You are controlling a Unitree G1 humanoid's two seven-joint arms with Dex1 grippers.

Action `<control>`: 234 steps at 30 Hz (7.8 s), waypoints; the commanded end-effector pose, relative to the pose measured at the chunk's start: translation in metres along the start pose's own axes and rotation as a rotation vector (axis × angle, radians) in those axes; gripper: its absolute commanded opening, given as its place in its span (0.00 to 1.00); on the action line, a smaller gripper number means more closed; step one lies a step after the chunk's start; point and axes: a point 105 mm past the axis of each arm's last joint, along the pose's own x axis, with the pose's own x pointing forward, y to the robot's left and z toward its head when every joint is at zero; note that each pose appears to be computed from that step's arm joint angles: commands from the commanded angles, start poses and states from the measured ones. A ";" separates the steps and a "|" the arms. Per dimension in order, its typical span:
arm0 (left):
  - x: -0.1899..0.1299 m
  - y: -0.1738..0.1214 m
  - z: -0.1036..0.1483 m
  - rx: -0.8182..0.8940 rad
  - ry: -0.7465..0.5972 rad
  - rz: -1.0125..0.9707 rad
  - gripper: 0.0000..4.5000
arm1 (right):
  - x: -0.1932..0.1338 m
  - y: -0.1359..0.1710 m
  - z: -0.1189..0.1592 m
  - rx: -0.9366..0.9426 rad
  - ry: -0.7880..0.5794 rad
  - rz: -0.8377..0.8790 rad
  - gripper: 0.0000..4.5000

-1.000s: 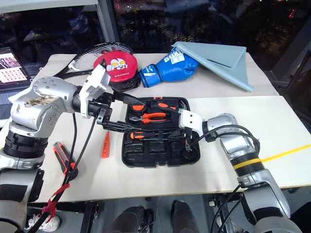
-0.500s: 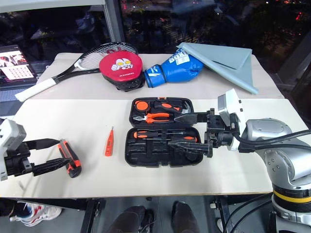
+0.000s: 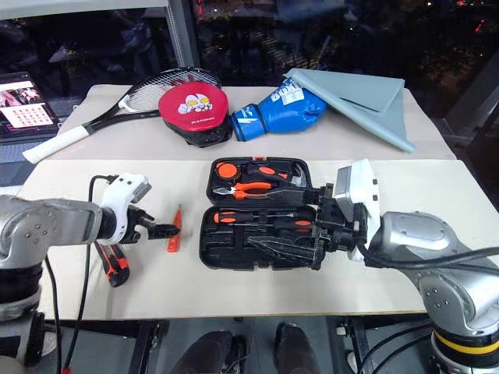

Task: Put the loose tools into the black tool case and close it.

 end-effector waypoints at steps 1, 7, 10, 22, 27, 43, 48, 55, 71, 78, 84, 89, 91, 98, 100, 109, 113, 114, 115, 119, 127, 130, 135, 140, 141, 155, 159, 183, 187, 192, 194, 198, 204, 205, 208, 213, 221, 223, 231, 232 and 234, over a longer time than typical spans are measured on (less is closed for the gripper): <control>0.010 -0.005 -0.018 -0.009 0.096 -0.041 0.29 | -0.004 0.005 0.011 -0.052 -0.029 0.000 1.00; 0.006 0.012 -0.016 -0.060 0.091 0.009 0.09 | -0.011 0.003 0.013 -0.050 -0.015 -0.014 1.00; -0.002 0.024 -0.009 -0.087 0.067 0.034 0.09 | -0.014 0.002 0.012 -0.047 -0.002 -0.021 1.00; -0.045 0.055 0.042 0.036 -0.066 -0.026 0.09 | -0.022 0.001 0.005 -0.021 0.045 -0.047 1.00; -0.036 0.042 0.037 0.005 -0.019 -0.129 0.09 | -0.024 0.000 0.004 -0.012 0.046 -0.065 1.00; -0.029 0.052 0.047 0.253 -0.014 -0.008 0.84 | -0.027 0.004 -0.001 0.013 0.041 -0.094 1.00; -0.022 0.045 0.036 0.375 0.028 0.003 0.84 | -0.025 0.005 -0.001 0.014 0.033 -0.100 1.00; -0.009 0.037 0.023 0.414 0.078 -0.032 0.84 | -0.023 0.001 0.001 0.010 0.023 -0.116 1.00; -0.026 0.062 0.054 0.417 -0.038 -0.034 0.09 | -0.022 0.002 0.002 -0.003 0.044 -0.104 1.00; -0.054 -0.004 0.119 0.842 -0.232 -0.305 0.09 | -0.024 0.016 -0.012 0.043 0.116 -0.037 1.00; -0.036 -0.057 0.112 1.087 -0.142 -0.482 0.09 | -0.025 0.014 -0.015 0.009 0.142 -0.069 1.00; -0.006 -0.079 0.097 1.108 -0.054 -0.507 0.09 | -0.024 0.015 -0.012 -0.005 0.133 -0.104 1.00; 0.001 -0.082 0.089 1.110 -0.018 -0.514 0.09 | -0.024 0.015 -0.011 -0.010 0.131 -0.125 1.00; 0.011 -0.084 0.065 1.092 0.077 -0.529 0.09 | -0.026 0.013 -0.008 -0.017 0.122 -0.162 1.00; 0.015 -0.087 0.064 1.062 0.083 -0.527 0.09 | -0.026 0.013 -0.008 -0.019 0.119 -0.169 1.00; 0.020 -0.096 0.067 1.042 0.081 -0.537 0.09 | -0.024 0.009 -0.006 -0.021 0.099 -0.191 1.00; 0.021 -0.096 0.068 1.055 0.080 -0.520 0.09 | -0.025 0.007 -0.006 -0.022 0.095 -0.201 1.00; 0.022 -0.094 0.068 1.057 0.081 -0.512 0.09 | -0.026 0.006 -0.006 -0.022 0.094 -0.202 1.00; 0.024 -0.092 0.068 1.058 0.082 -0.503 0.09 | -0.026 0.006 -0.005 -0.022 0.092 -0.204 1.00; 0.022 -0.092 0.069 1.048 0.079 -0.509 0.09 | -0.027 0.005 -0.006 -0.022 0.090 -0.207 1.00; -0.016 -0.094 0.087 0.950 -0.027 -0.604 0.79 | -0.026 0.007 -0.007 -0.007 0.088 -0.199 1.00; -0.033 -0.089 0.095 0.927 -0.115 -0.637 0.87 | -0.027 0.007 -0.009 0.003 0.092 -0.201 1.00; -0.026 -0.080 0.110 0.781 -0.288 -0.637 0.76 | -0.028 0.006 -0.011 0.013 0.097 -0.203 1.00; -0.012 -0.089 0.102 0.646 -0.421 -0.755 0.37 | -0.032 0.002 -0.018 0.014 0.143 -0.225 1.00; -0.011 -0.089 0.099 0.625 -0.445 -0.778 0.28 | -0.034 -0.002 -0.022 0.005 0.168 -0.246 1.00; 0.021 -0.084 0.063 0.559 -0.474 -0.780 0.02 | -0.039 -0.005 -0.025 0.016 0.187 -0.278 1.00; 0.028 -0.082 0.059 0.554 -0.466 -0.764 0.02 | -0.038 -0.004 -0.024 0.016 0.182 -0.275 1.00; 0.056 -0.072 0.017 0.669 -0.361 -0.667 0.02 | -0.037 -0.010 -0.018 0.034 0.145 -0.292 1.00; 0.059 -0.067 0.013 0.690 -0.349 -0.639 0.02 | -0.037 -0.010 -0.017 0.038 0.140 -0.295 1.00; 0.063 -0.060 0.003 0.737 -0.321 -0.609 0.02 | -0.037 -0.012 -0.017 0.039 0.139 -0.296 1.00; 0.065 -0.058 0.002 0.728 -0.318 -0.602 0.02 | -0.036 -0.012 -0.017 0.041 0.138 -0.296 1.00; 0.067 -0.055 0.001 0.731 -0.313 -0.576 0.02 | -0.036 -0.013 -0.017 0.041 0.135 -0.293 1.00; 0.048 -0.057 0.019 0.680 -0.411 -0.612 0.02 | -0.035 -0.014 -0.018 0.040 0.138 -0.289 1.00; 0.035 -0.058 0.026 0.658 -0.463 -0.638 0.02 | -0.035 -0.013 -0.019 0.039 0.141 -0.283 1.00; -0.004 -0.047 0.042 0.596 -0.546 -0.654 0.02 | -0.033 -0.012 -0.022 0.030 0.162 -0.246 1.00; -0.050 -0.012 0.049 0.488 -0.611 -0.524 0.42 | -0.029 -0.015 -0.024 0.012 0.176 -0.161 1.00; -0.119 0.063 -0.028 0.184 -0.609 -0.076 0.99 | -0.007 -0.023 -0.017 0.024 0.120 0.056 1.00; -0.132 0.080 -0.070 0.024 -0.577 0.060 0.99 | 0.000 -0.021 -0.016 0.030 0.108 0.123 1.00; -0.125 0.051 -0.110 -0.124 -0.471 0.166 0.99 | 0.019 -0.021 -0.023 0.043 0.079 0.252 1.00; -0.121 0.050 -0.108 -0.139 -0.461 0.174 0.99 | 0.021 -0.020 -0.023 0.044 0.075 0.256 1.00; -0.114 0.048 -0.105 -0.197 -0.436 0.191 0.99 | 0.022 -0.020 -0.025 0.044 0.070 0.257 1.00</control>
